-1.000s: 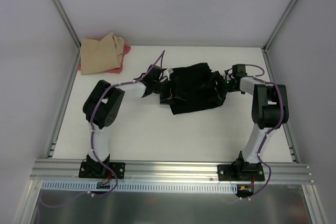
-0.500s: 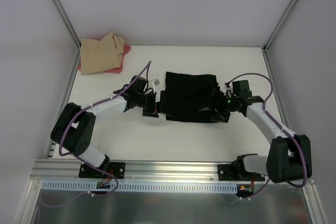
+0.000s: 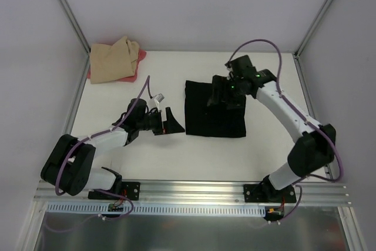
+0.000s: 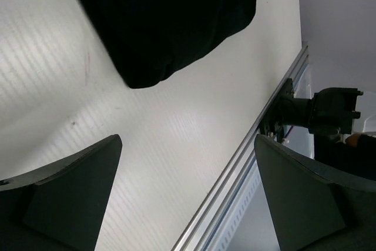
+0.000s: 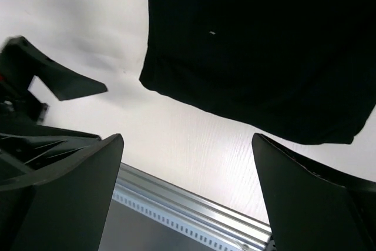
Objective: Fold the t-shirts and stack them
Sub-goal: Put the neatly folded tshirt into the corner of the board with the left arm
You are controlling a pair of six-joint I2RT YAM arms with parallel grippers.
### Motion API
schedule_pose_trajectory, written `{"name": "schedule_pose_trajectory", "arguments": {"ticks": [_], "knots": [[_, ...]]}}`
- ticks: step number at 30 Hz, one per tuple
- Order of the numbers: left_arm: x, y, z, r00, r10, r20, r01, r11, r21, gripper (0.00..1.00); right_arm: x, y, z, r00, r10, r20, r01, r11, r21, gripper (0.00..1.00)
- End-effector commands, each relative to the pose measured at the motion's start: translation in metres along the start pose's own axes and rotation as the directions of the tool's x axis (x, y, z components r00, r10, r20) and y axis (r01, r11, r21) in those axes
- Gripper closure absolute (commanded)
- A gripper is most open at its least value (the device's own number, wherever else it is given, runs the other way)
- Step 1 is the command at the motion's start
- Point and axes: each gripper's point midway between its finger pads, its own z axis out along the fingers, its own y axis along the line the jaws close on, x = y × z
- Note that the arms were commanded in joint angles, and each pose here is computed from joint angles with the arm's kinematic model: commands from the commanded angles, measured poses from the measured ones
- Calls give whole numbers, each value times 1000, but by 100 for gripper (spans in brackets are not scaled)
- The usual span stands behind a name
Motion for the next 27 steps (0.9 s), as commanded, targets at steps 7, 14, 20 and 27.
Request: {"name": "schedule_pose_trajectory", "arguments": {"ticks": [7, 14, 20, 27], "knots": [[-8, -25, -36, 988, 119, 93, -123, 992, 30, 1, 36, 21, 60, 922, -304, -239, 376, 852, 365, 3], [1, -25, -63, 977, 179, 119, -174, 983, -50, 2, 53, 40, 102, 900, -340, -275, 428, 811, 398, 3], [17, -15, -67, 978, 169, 120, -163, 985, -62, 1, 72, 40, 133, 890, -336, -307, 444, 793, 417, 3], [27, -10, -65, 983, 158, 97, -154, 987, -51, 1, 82, 59, 160, 897, -330, -295, 427, 822, 378, 3]]}}
